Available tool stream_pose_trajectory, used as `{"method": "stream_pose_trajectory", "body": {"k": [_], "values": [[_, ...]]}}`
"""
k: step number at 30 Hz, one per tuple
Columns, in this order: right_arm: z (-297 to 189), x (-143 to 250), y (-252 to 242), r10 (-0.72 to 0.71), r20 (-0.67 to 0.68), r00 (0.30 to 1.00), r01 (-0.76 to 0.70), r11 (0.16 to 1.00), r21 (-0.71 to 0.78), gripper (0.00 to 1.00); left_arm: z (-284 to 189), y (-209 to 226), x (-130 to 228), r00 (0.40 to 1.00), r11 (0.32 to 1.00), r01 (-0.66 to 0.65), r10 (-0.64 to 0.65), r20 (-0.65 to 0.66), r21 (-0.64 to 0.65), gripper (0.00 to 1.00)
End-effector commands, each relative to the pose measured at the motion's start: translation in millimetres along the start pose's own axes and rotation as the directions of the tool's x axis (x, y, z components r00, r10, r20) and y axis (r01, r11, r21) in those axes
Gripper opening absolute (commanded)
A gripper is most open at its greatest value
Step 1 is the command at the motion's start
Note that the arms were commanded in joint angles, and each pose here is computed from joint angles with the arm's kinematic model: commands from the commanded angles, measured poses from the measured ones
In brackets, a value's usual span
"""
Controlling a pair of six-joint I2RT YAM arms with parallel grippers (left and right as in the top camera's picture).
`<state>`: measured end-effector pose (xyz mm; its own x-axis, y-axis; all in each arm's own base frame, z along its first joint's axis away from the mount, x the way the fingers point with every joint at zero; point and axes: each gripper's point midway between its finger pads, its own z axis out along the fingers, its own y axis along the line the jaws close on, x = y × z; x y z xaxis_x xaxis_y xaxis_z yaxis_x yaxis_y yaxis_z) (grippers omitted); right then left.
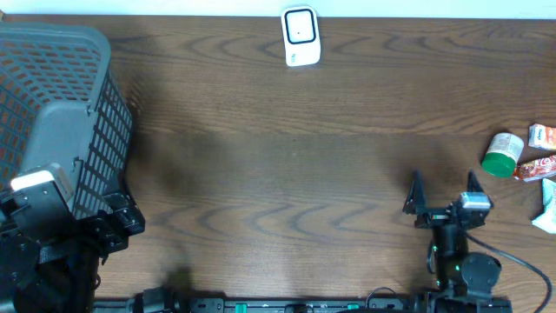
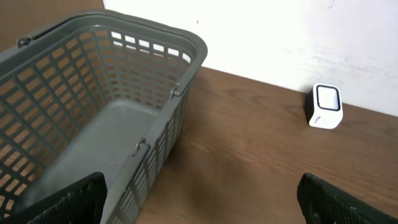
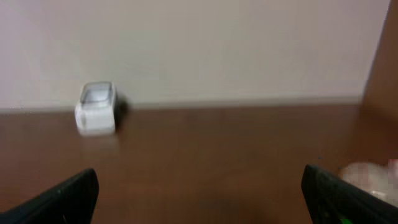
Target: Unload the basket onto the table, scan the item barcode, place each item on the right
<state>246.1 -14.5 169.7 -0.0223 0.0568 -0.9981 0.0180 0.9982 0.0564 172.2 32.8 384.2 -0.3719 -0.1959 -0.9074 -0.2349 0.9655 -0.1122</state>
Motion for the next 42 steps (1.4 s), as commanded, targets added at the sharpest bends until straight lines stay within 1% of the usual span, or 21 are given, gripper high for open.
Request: {"method": "stream_pose_trajectory", "body": {"k": [1, 28, 31, 36, 39, 42], "values": [[0, 10, -3, 0.025, -0.036, 0.999, -0.024, 1.000, 0.020, 0.99, 0, -2, 0, 1.000, 1.000, 0.007, -0.007, -0.001, 0.013, 0.98], [0, 11, -3, 0.026, -0.041, 0.999, -0.025, 0.999, 0.021, 0.99, 0, -2, 0, 1.000, 1.000, 0.007, -0.007, 0.000, 0.013, 0.98], [0, 11, -3, 0.026, -0.041, 0.999, -0.025, 0.999, 0.021, 0.99, -1, 7, -1, 1.000, 0.999, -0.031, 0.031, 0.005, -0.043, 0.98], [0, 11, -3, 0.026, -0.041, 0.999, -0.025, 0.999, 0.021, 0.99, -1, 8, 27, 0.994, 0.999, -0.037, 0.034, -0.101, -0.034, 0.98], [0, 11, -3, 0.026, -0.041, 0.999, -0.025, 0.999, 0.021, 0.99, 3, 9, 36, 0.994, 0.999, -0.038, 0.035, -0.101, -0.034, 0.98], [0, 11, -3, 0.026, -0.041, 0.999, -0.025, 0.999, 0.021, 0.99, 11, 7, 44, 0.997, 0.999, -0.041, 0.040, -0.059, -0.018, 0.98]]}}
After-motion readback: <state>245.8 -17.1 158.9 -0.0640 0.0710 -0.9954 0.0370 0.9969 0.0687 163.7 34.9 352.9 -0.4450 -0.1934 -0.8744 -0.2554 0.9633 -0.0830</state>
